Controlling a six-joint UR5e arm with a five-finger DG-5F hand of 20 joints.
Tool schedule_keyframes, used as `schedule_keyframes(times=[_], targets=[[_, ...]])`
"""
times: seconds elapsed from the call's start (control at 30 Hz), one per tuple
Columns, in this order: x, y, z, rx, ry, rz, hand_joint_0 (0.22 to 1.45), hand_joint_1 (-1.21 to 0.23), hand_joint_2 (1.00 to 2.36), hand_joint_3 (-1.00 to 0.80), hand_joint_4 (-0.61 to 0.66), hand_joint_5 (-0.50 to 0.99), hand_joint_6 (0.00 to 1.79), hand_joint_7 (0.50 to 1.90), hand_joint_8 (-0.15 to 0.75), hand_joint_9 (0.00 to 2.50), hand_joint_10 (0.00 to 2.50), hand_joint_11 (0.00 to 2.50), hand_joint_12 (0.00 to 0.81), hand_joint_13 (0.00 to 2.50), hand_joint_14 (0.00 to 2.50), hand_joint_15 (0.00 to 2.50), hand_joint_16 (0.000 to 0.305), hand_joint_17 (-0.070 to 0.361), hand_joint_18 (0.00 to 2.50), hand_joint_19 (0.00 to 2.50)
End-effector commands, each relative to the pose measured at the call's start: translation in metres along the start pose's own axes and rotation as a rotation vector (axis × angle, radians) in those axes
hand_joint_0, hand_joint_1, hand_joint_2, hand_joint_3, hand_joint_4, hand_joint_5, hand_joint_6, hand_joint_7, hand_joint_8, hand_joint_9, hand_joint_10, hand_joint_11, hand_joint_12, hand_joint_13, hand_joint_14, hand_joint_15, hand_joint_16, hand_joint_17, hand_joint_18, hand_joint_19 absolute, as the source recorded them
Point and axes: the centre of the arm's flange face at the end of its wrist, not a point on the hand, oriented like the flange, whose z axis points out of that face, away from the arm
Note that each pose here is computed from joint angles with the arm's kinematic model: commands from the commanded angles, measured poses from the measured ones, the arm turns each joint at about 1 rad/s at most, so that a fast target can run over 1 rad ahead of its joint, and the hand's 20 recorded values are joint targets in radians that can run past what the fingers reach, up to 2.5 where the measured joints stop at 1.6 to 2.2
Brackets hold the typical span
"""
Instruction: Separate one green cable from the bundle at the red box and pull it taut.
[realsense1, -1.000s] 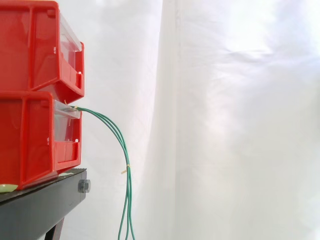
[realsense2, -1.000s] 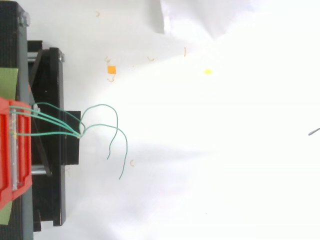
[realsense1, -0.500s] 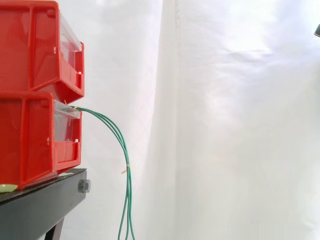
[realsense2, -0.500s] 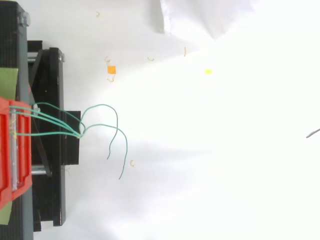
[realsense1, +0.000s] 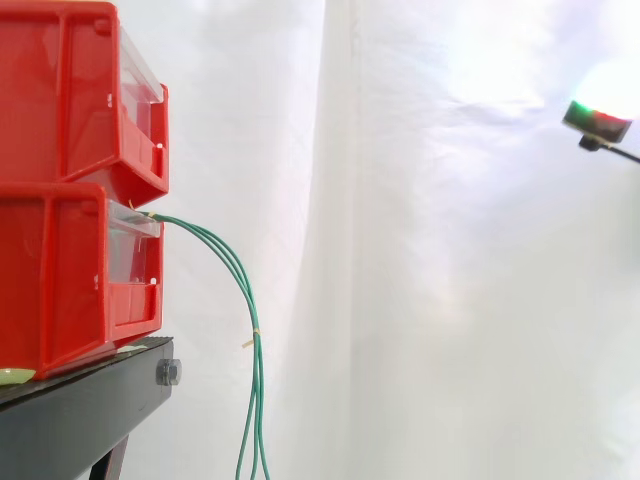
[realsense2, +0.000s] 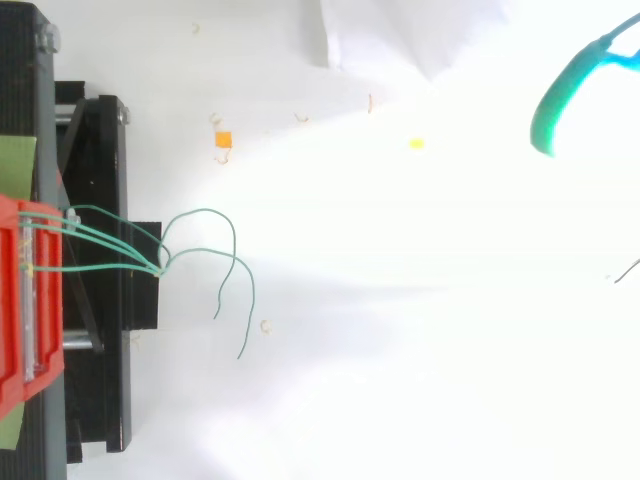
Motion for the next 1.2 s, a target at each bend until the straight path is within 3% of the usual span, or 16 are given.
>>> schedule_keyframes(times=[0.0, 0.1, 0.27, 0.43, 0.6, 0.83, 0.97, 1.0, 1.17], targets=[[0.005, -0.019, 0.018, -0.009, 0.009, 0.021, 0.33, -0.43, 1.00, -0.50, 0.12, -0.26, 0.50, 0.61, 0.348, 1.15, 0.02, 0.87, 0.476, 1.18, 0.02, 0.80, 0.100, 0.226, 1.78, 0.59], [0.010, -0.041, 0.037, -0.018, 0.014, 0.030, 0.33, -0.43, 1.00, -0.50, 0.12, -0.26, 0.50, 0.62, 0.351, 1.15, 0.02, 0.86, 0.476, 1.18, 0.02, 0.80, 0.100, 0.226, 1.78, 0.59], [0.019, -0.063, 0.059, -0.040, 0.021, 0.050, 0.33, -0.43, 1.00, -0.50, 0.12, -0.26, 0.50, 0.62, 0.356, 1.15, 0.02, 0.86, 0.479, 1.18, 0.02, 0.79, 0.101, 0.227, 1.78, 0.61], [0.026, -0.084, 0.084, -0.025, 0.026, 0.056, 0.33, -0.43, 1.00, -0.50, 0.13, -0.26, 0.50, 0.62, 0.352, 1.16, 0.01, 0.85, 0.477, 1.18, 0.02, 0.80, 0.100, 0.225, 1.80, 0.64], [0.031, -0.091, 0.111, -0.028, 0.035, 0.065, 0.33, -0.43, 1.00, -0.50, 0.13, -0.26, 0.50, 0.62, 0.348, 1.18, 0.02, 0.88, 0.475, 1.20, 0.02, 0.82, 0.100, 0.224, 1.81, 0.65], [0.033, -0.090, 0.114, -0.031, 0.038, 0.068, 0.33, -0.43, 1.00, -0.50, 0.13, -0.26, 0.50, 0.62, 0.347, 1.18, 0.02, 0.89, 0.473, 1.20, 0.02, 0.83, 0.099, 0.224, 1.81, 0.67], [0.039, -0.101, 0.119, -0.021, 0.047, 0.068, 0.33, -0.43, 1.00, -0.50, 0.13, -0.26, 0.50, 0.62, 0.350, 1.18, 0.01, 0.88, 0.474, 1.20, 0.02, 0.83, 0.099, 0.223, 1.81, 0.66], [0.043, -0.114, 0.128, -0.020, 0.050, 0.069, 0.33, -0.43, 1.00, -0.50, 0.13, -0.26, 0.50, 0.62, 0.347, 1.18, 0.01, 0.88, 0.476, 1.20, 0.02, 0.82, 0.099, 0.223, 1.81, 0.66], [0.048, -0.109, 0.147, -0.062, 0.070, 0.076, 0.33, -0.42, 1.00, -0.50, 0.13, -0.26, 0.50, 0.61, 0.345, 1.17, 0.02, 0.84, 0.474, 1.20, 0.02, 0.82, 0.098, 0.221, 1.79, 0.67]])
